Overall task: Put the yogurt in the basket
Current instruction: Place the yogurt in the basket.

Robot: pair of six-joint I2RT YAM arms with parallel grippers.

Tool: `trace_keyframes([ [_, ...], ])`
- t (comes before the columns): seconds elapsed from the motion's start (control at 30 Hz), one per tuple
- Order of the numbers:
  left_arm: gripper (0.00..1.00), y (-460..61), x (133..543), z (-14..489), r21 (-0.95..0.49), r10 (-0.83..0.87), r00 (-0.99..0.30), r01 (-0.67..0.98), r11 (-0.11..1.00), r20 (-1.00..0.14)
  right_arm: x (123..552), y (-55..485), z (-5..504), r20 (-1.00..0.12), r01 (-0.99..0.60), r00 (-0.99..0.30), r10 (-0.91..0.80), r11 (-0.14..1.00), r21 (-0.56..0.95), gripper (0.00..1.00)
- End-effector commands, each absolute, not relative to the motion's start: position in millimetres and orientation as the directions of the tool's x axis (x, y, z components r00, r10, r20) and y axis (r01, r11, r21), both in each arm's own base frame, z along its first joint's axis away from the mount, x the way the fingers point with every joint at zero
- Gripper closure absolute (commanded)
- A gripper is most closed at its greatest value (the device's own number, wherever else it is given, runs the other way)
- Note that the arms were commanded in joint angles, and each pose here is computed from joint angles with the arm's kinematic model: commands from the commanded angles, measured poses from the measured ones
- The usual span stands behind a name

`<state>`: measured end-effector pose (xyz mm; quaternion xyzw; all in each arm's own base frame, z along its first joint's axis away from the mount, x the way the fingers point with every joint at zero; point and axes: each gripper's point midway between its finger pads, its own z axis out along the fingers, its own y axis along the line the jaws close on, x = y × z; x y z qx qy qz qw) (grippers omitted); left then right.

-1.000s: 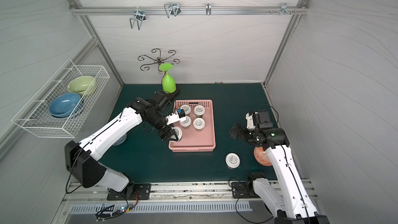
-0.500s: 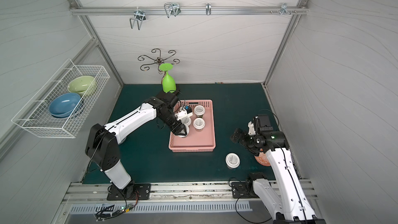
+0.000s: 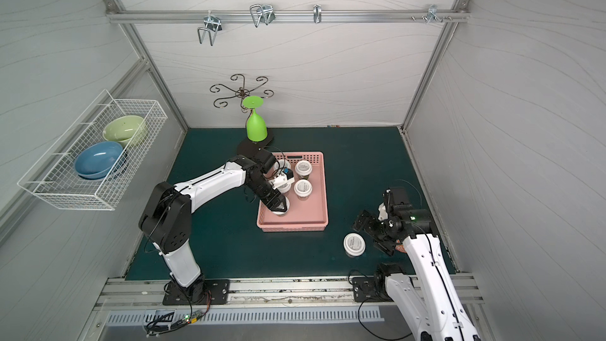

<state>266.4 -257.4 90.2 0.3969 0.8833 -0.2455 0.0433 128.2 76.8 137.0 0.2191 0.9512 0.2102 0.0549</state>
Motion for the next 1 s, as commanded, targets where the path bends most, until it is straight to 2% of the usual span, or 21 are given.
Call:
trace_keyframes([
  [0.0,0.29,-263.8,268.9,83.4,-0.408,0.680,-0.679,0.724,0.557,-0.278,113.9,74.9,128.0,0.048,0.422,-0.897,0.439,0.821,0.386,0.01],
  [0.33,0.24,-262.9,266.8,73.0,-0.418,0.678,-0.687,0.714,0.562,-0.261,111.4,91.6,115.9,0.114,0.389,-0.919,0.377,0.820,0.420,0.01],
  [0.6,0.11,-262.2,268.1,84.0,-0.407,0.666,-0.694,0.711,0.573,-0.274,110.2,97.9,109.0,0.132,0.377,-0.925,0.355,0.831,0.408,0.01],
  [0.83,0.04,-253.7,269.6,121.4,-0.339,0.657,-0.672,0.740,0.581,-0.341,108.2,102.6,102.6,0.146,0.361,-0.933,0.330,0.851,0.381,0.01],
  [0.97,0.02,-248.0,269.6,150.6,-0.278,0.644,-0.639,0.767,0.579,-0.421,107.3,100.9,99.0,0.144,0.352,-0.936,0.321,0.869,0.347,0.01],
])
